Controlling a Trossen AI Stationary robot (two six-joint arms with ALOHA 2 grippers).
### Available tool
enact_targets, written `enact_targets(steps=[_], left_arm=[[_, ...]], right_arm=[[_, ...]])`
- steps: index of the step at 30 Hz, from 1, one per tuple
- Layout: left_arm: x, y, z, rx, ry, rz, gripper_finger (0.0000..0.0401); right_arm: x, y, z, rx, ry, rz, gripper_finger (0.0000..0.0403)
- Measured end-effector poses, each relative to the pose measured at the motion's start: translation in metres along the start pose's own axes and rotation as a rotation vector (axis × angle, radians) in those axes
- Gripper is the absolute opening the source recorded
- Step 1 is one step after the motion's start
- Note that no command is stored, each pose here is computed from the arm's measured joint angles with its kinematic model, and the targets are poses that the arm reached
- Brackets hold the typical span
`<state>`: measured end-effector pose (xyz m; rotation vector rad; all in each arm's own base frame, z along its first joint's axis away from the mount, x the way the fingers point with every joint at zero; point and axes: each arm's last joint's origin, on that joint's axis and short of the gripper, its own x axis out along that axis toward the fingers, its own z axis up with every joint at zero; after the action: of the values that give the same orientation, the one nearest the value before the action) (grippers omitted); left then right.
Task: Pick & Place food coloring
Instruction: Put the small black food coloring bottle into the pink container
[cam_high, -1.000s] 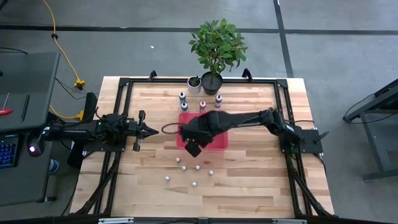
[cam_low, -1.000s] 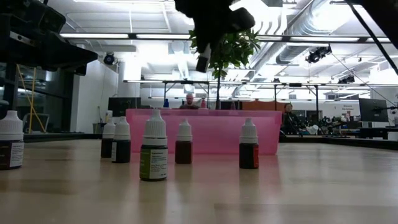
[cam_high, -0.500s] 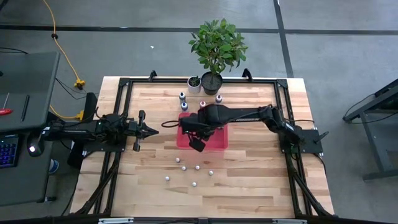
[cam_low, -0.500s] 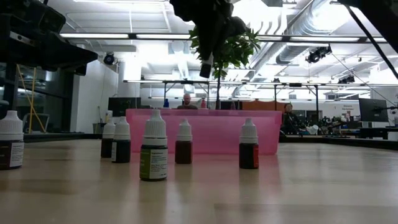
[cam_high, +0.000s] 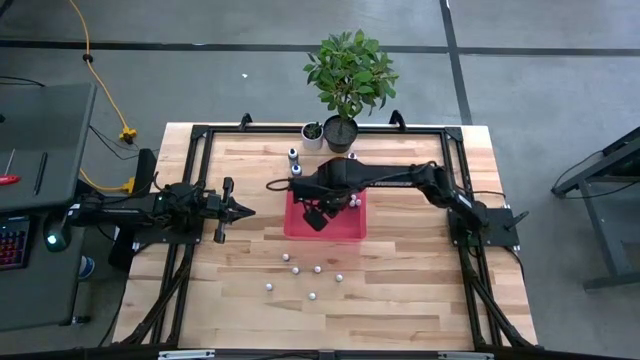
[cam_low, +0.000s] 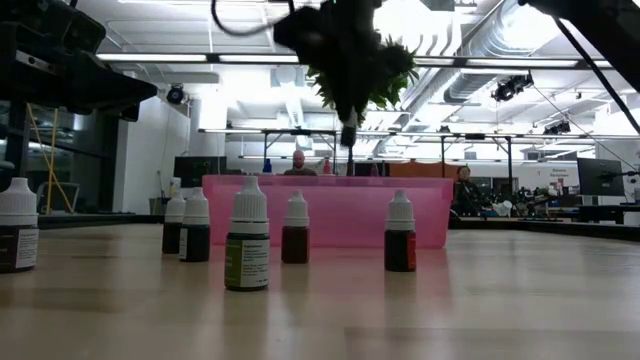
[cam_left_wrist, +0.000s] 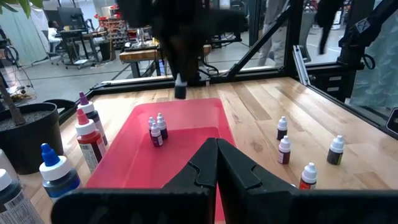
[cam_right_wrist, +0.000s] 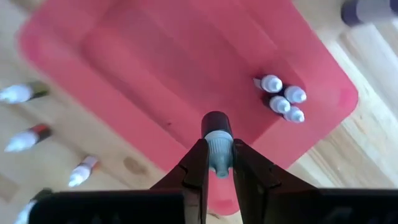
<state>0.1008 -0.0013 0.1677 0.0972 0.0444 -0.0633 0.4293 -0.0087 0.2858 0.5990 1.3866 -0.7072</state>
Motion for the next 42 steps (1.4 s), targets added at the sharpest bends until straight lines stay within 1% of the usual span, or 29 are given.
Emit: enact_targets(steps=[5, 8, 11, 15, 21, 25, 31, 36, 42], left_arm=[[0.000, 0.000, 0.000, 0.000, 0.000, 0.000, 0.0000], [0.000, 0.000, 0.000, 0.000, 0.000, 0.000, 0.0000], [0.000, 0.000, 0.000, 0.000, 0.000, -0.001, 0.0000], [0.000, 0.000, 0.000, 0.000, 0.000, -0.001, 0.0000], [0.000, 0.000, 0.000, 0.000, 0.000, 0.000, 0.0000], [0.000, 0.000, 0.000, 0.000, 0.000, -0.001, 0.0000], [0.000, 0.000, 0.000, 0.000, 0.000, 0.000, 0.0000], [0.000, 0.000, 0.000, 0.000, 0.000, 0.000, 0.0000], [0.000, 0.000, 0.000, 0.000, 0.000, -0.001, 0.0000]], right_arm=[[0.027, -0.014, 0.008, 0.078, 0.079, -0.055, 0.0042], [0.041, -0.017, 0.015, 0.109, 0.093, -0.028, 0.0045], [0.051, -0.017, 0.023, 0.147, 0.074, 0.023, 0.0047], [0.058, -0.017, 0.031, 0.188, 0.032, 0.067, 0.0042], [0.072, -0.029, 0.039, 0.246, 0.044, 0.049, 0.0048], [0.074, -0.037, 0.047, 0.287, 0.035, 0.044, 0.0043], [0.076, -0.047, 0.052, 0.310, 0.039, 0.020, 0.0050], [0.090, -0.053, 0.049, 0.317, 0.083, -0.018, 0.0045], [0.104, -0.053, 0.046, 0.320, 0.108, -0.009, 0.0052]])
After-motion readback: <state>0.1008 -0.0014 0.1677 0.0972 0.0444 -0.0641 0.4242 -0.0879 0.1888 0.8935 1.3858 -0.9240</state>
